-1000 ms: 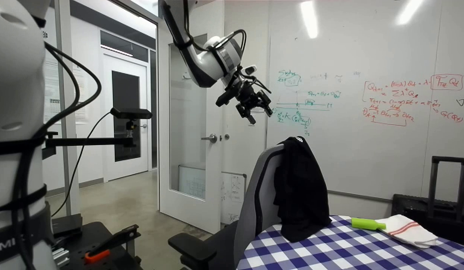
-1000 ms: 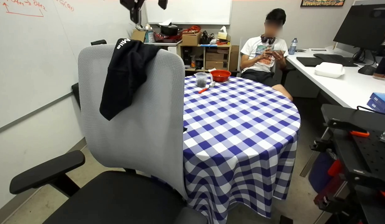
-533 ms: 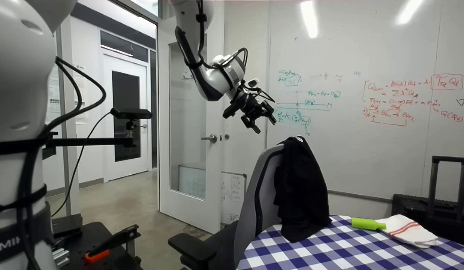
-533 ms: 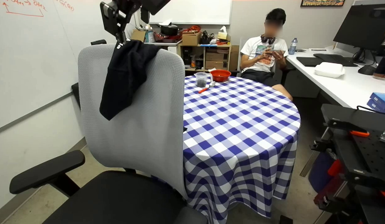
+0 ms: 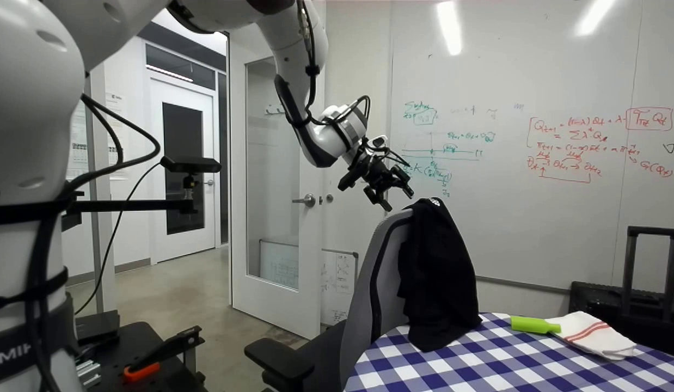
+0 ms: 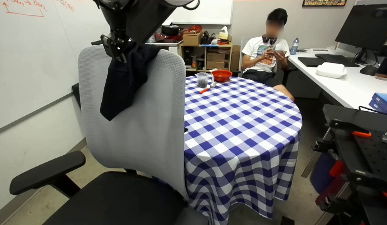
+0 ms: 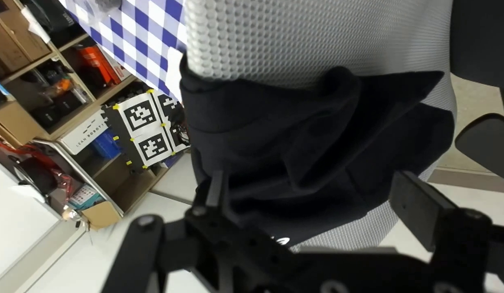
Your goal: Put the shirt hanging on the chair onto the table
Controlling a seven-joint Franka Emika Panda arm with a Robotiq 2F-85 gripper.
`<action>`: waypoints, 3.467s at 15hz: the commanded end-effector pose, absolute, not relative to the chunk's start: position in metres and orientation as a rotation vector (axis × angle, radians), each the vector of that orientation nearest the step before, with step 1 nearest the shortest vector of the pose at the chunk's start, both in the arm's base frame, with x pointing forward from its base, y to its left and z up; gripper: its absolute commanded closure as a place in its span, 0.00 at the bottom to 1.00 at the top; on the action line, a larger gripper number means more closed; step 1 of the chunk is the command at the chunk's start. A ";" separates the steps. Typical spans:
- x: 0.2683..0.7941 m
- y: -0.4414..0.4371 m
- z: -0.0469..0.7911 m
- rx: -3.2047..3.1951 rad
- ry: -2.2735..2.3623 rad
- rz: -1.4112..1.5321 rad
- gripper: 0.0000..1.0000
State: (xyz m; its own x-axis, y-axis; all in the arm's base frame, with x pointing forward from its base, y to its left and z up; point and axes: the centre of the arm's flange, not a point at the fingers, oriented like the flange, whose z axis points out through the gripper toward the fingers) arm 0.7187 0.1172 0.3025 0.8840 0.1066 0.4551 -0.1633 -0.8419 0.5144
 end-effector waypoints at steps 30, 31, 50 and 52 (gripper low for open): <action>0.714 -0.001 0.525 2.418 -0.245 0.784 0.98; 0.709 -0.021 0.524 2.383 -0.272 0.770 0.98; 0.434 -0.296 0.368 2.232 -0.755 0.250 0.98; 0.398 -0.321 0.351 2.241 -0.816 0.201 0.98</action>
